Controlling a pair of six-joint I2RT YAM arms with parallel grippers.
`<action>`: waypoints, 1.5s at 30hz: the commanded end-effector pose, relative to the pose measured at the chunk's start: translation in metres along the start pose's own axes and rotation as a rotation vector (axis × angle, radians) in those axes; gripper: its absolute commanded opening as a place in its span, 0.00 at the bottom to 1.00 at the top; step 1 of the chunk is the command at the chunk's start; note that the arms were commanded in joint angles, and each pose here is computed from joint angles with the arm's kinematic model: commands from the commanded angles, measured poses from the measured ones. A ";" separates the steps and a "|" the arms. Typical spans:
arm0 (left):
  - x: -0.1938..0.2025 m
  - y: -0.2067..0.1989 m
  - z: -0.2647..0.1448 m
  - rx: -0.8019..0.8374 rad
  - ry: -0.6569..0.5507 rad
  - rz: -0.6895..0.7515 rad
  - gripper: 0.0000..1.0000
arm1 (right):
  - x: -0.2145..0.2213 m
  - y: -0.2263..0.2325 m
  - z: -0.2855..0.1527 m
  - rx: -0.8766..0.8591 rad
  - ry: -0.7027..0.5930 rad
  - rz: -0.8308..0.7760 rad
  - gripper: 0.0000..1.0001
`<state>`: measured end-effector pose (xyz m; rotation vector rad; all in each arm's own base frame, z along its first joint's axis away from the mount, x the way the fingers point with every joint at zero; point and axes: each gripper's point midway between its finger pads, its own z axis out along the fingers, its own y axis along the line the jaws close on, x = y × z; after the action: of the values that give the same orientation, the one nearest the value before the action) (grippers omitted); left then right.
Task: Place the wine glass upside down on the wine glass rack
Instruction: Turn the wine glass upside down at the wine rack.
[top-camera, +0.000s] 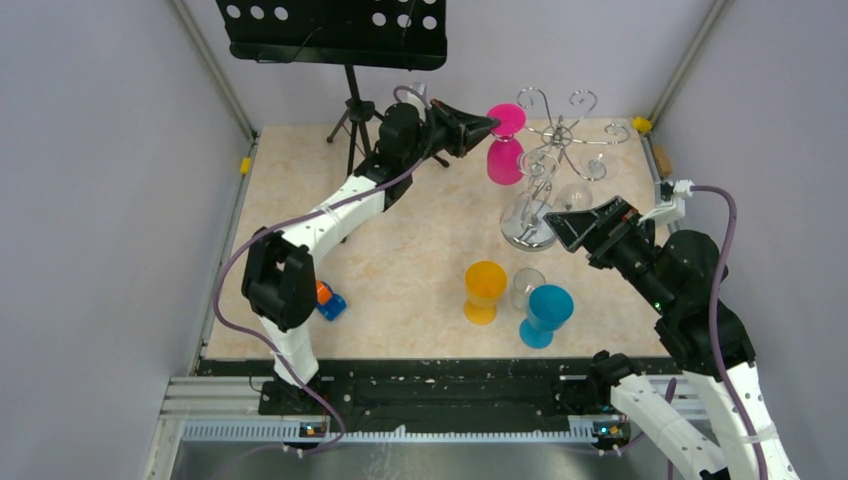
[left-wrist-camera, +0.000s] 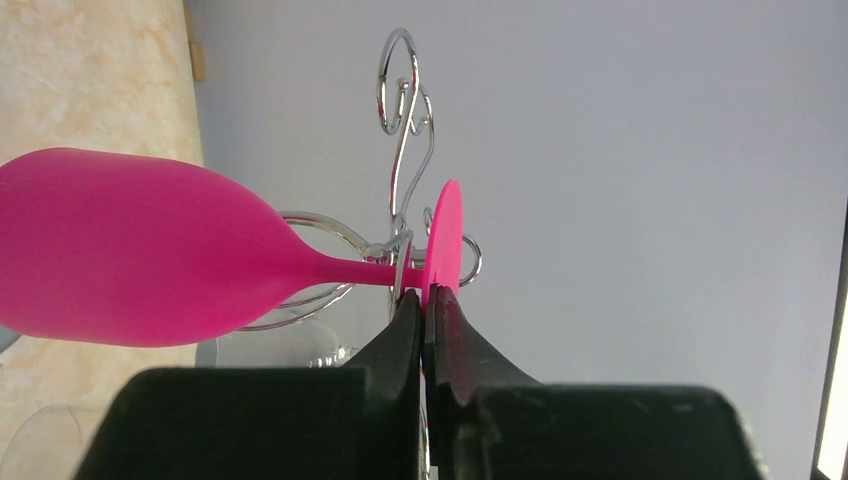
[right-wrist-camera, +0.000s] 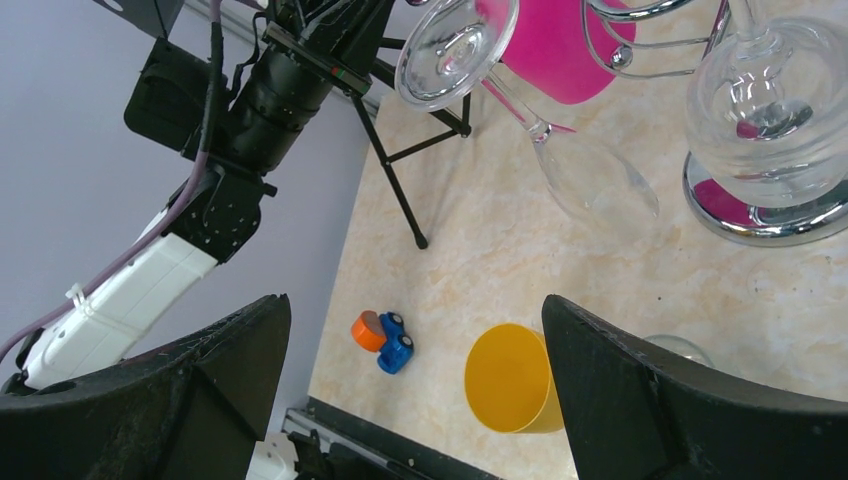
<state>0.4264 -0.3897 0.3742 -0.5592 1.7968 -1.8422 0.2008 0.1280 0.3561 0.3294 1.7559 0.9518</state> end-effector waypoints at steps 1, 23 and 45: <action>-0.008 -0.032 -0.018 0.056 -0.053 0.075 0.00 | -0.012 0.012 -0.002 -0.046 -0.046 0.008 0.98; 0.014 -0.038 -0.031 0.076 0.054 0.064 0.00 | -0.011 0.011 0.000 -0.037 -0.041 0.011 0.98; 0.023 -0.044 -0.055 0.057 0.024 0.174 0.56 | -0.009 0.006 0.003 -0.023 -0.040 0.027 0.98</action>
<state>0.3907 -0.3752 0.3715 -0.4529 1.8630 -1.7855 0.2024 0.1290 0.3542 0.3502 1.7573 0.9647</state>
